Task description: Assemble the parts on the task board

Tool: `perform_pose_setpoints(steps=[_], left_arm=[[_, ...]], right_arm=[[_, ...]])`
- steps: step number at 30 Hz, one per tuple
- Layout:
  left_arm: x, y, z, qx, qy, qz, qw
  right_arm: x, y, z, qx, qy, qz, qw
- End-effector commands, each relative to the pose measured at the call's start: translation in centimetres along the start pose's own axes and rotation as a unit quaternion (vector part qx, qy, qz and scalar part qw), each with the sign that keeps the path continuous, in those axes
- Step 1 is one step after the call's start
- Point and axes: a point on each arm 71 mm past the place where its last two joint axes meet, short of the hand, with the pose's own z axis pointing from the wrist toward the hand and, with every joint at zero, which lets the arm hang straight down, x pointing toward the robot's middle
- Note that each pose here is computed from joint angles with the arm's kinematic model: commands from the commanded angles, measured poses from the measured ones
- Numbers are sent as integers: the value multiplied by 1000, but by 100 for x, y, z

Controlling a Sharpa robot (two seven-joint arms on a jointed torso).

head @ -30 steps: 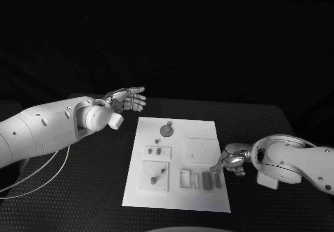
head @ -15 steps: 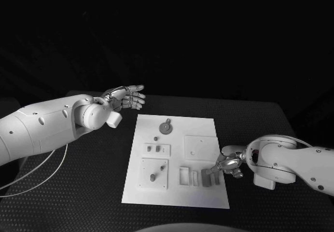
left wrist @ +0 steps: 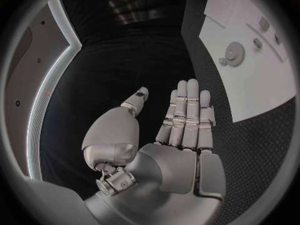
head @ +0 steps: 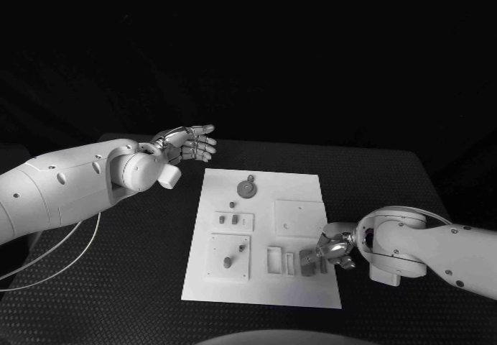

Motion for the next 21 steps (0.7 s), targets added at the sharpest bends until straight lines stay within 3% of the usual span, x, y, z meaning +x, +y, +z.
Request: perform_pose_setpoints(steps=[1, 21], left_arm=[[16, -12, -2, 6, 8, 2, 1000], [10, -5, -15, 5, 10, 2, 1000]], right_arm=[[2, 6, 26, 4, -4, -16, 1000], [96, 64, 194, 15, -21, -36, 999]])
